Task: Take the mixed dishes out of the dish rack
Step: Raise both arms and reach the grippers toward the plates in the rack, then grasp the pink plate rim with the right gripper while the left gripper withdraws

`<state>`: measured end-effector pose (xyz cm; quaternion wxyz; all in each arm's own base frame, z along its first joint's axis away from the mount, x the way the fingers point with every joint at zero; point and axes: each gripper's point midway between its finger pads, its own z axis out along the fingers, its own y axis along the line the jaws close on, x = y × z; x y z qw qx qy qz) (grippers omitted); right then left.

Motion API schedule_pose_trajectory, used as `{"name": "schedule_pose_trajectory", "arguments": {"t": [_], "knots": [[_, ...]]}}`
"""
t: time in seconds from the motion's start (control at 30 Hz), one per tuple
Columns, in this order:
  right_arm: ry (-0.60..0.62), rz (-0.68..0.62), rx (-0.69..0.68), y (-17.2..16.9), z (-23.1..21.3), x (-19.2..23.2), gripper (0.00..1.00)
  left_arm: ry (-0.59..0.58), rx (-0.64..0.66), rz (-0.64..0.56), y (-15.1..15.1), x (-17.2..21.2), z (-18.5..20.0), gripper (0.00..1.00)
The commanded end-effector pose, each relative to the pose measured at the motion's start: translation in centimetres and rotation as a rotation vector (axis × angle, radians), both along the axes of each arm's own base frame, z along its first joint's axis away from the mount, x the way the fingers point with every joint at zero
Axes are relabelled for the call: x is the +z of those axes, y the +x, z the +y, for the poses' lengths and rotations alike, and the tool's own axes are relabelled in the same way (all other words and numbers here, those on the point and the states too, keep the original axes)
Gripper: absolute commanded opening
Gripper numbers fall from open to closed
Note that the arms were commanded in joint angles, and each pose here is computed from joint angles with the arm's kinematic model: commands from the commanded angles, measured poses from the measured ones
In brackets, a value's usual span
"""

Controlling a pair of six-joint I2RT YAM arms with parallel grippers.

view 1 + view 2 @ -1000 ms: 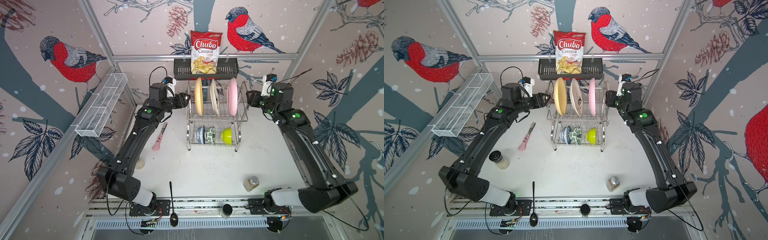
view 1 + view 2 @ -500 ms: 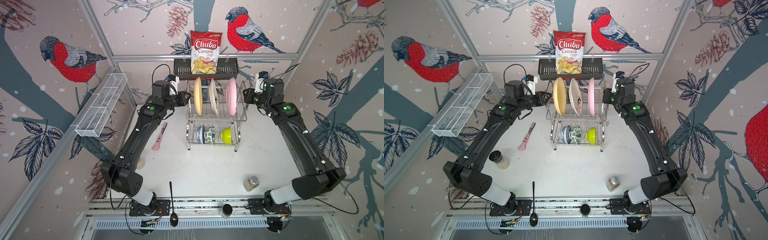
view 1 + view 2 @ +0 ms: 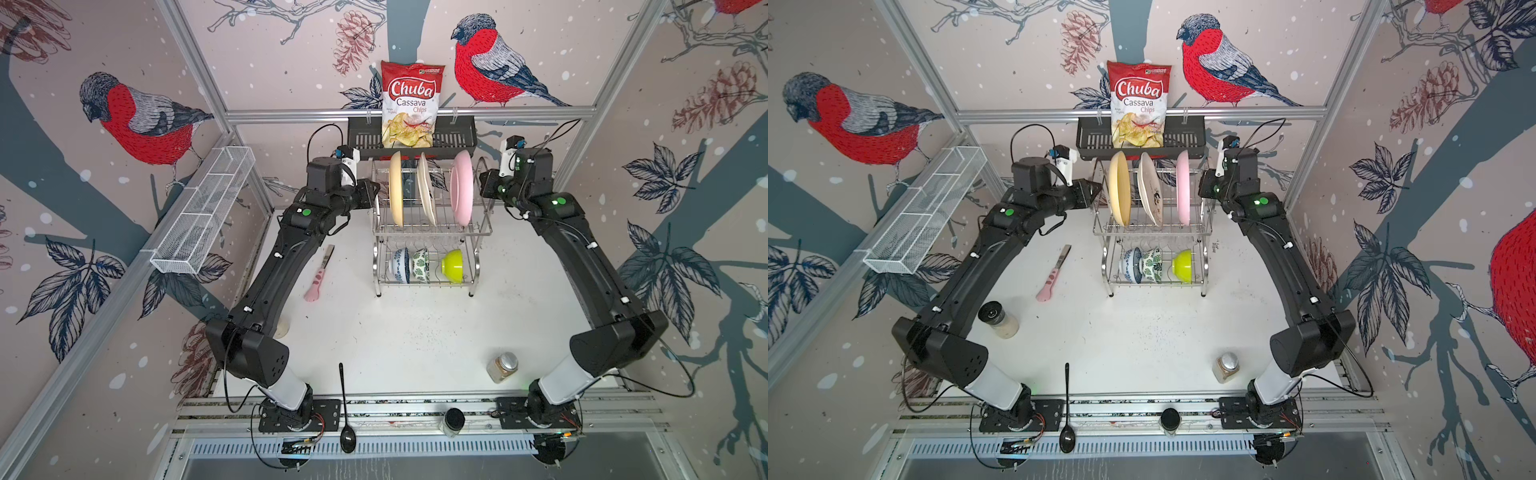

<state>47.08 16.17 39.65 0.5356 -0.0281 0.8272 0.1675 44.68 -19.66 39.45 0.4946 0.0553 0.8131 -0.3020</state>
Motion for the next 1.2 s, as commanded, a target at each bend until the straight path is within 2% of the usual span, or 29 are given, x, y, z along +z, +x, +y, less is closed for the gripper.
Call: {"name": "schedule_pose_trajectory", "arguments": {"t": [0.0,0.43,0.87,0.97,1.1,1.17], "knots": [[-0.007,0.014,0.050,0.7,1.1,-0.6,0.12,0.065,0.130,0.015,1.2,-0.9,2.5,0.16],[0.044,0.010,0.106,3.8,3.7,-0.5,0.09,0.047,0.210,-0.011,3.7,-0.6,6.0,0.13],[0.063,0.036,0.129,5.5,5.2,-1.7,0.09,0.052,0.185,0.013,6.0,-2.6,5.6,0.13],[0.066,0.039,0.126,5.3,5.2,-1.7,0.17,0.051,0.191,0.021,5.9,-2.7,5.9,0.19],[0.073,0.042,0.119,4.7,4.9,-1.4,0.36,0.046,0.193,0.017,5.1,-2.2,6.0,0.32],[0.075,0.038,0.114,4.1,4.7,-1.1,0.41,0.042,0.196,0.011,4.5,-1.7,6.2,0.39]]}}
